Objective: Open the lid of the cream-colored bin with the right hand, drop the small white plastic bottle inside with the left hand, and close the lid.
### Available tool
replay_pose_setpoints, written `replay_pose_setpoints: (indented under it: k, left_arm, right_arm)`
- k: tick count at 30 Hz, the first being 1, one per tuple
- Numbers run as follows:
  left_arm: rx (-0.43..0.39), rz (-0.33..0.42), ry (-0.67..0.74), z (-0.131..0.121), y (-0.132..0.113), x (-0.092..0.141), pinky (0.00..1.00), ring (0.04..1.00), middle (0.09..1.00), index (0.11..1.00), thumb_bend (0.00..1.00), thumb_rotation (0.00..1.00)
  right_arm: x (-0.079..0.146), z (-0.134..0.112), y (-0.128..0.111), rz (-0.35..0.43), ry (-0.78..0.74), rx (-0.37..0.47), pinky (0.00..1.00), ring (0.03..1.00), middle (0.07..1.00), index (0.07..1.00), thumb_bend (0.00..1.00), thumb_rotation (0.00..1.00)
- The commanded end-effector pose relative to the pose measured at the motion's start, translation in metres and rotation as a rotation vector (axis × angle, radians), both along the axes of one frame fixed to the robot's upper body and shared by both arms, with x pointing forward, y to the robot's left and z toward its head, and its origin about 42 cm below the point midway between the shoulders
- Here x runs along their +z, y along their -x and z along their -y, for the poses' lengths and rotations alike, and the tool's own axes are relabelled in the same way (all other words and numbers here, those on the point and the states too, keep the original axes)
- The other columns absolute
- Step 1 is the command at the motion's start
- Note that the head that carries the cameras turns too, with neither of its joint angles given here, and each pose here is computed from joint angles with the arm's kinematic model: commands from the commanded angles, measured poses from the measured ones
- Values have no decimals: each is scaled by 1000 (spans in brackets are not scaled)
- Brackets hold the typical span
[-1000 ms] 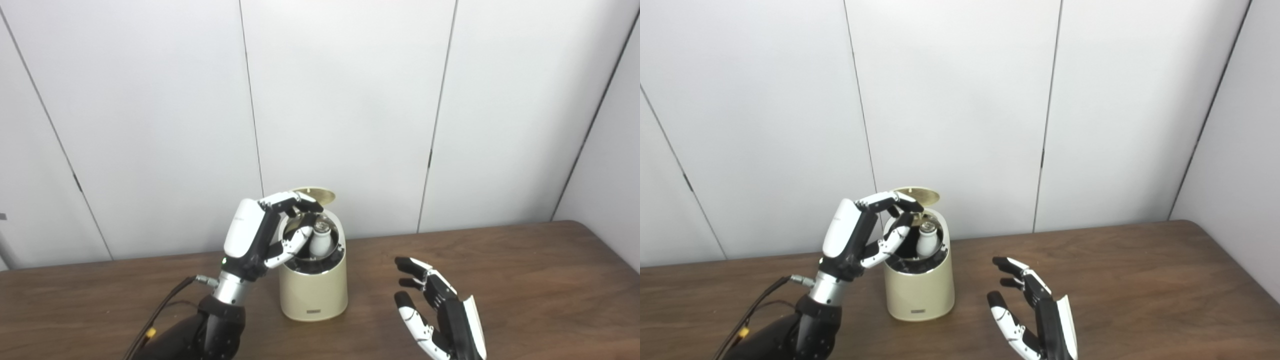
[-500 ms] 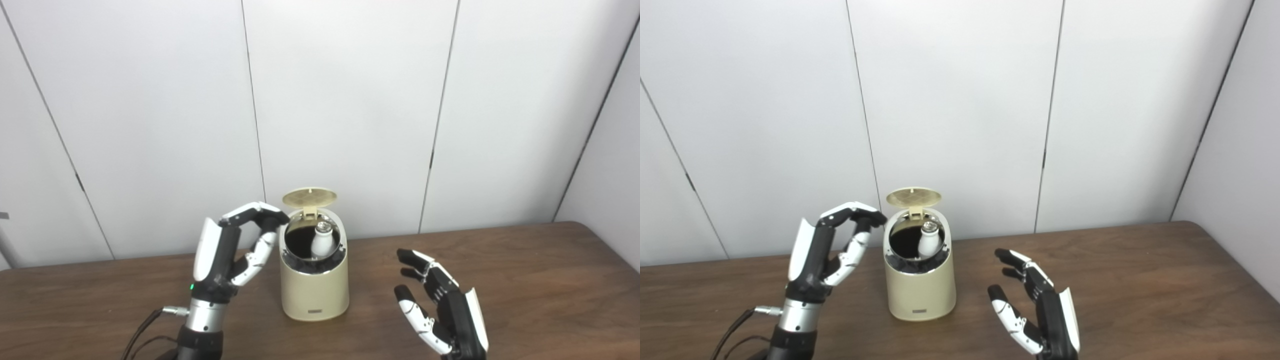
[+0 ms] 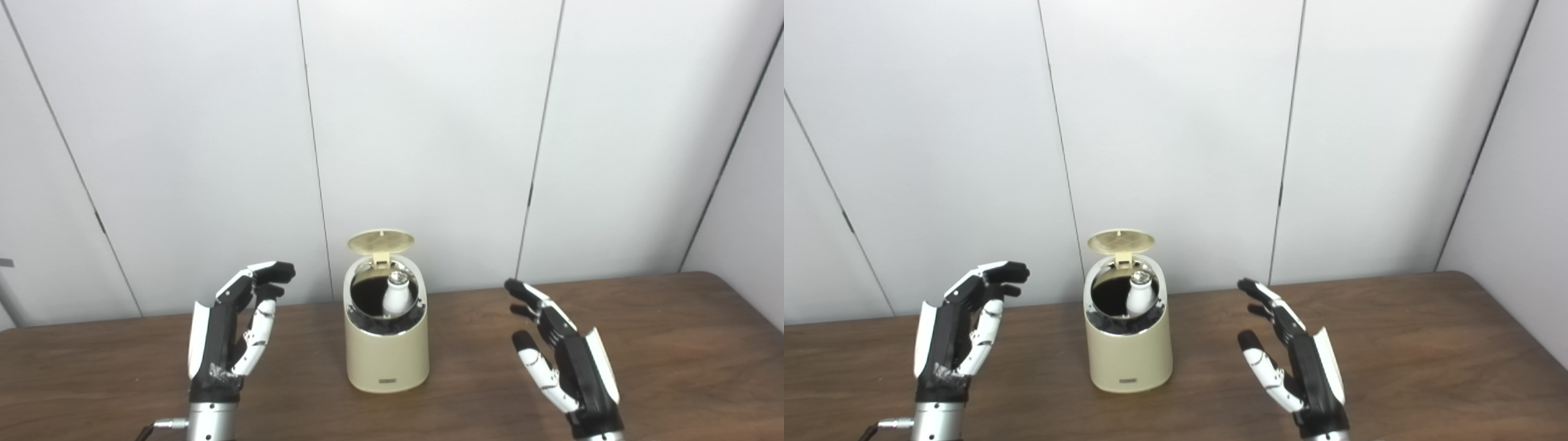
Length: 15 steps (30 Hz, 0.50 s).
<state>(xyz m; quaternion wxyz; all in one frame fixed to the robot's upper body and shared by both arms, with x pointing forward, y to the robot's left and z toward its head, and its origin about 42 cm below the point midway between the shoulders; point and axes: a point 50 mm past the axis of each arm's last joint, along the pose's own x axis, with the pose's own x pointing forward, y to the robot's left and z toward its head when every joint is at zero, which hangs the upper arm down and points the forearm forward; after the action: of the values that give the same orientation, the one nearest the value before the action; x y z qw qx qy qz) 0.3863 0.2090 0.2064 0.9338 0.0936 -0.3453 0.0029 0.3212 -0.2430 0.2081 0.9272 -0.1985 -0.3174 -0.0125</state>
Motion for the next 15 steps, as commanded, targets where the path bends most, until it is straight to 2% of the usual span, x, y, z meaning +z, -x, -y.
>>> replay_pose_setpoints:
  k: [1,4,8,12,15]
  left_arm:
    - [-24,42,35,1,-1,13,624,711,718,699,226,749]
    - [-19,19,70,-1,2,8,621,710,717,701,233,690]
    - [10,3,91,2,8,-1,613,705,715,705,221,661]
    - [25,-17,95,5,8,-8,606,697,710,703,219,701]
    - [46,-34,77,6,6,-16,602,697,711,704,218,711]
  right_arm:
    - [35,0,-8,92,109,-25,831,892,899,867,434,949]
    - [54,-1,-11,107,191,-32,835,900,906,882,578,993]
    - [97,-7,-16,136,381,-54,862,937,941,917,733,1000]
    - [127,-15,-22,146,510,-66,865,960,955,922,796,1000]
    - [141,-19,-35,157,575,-58,812,948,937,905,793,1000]
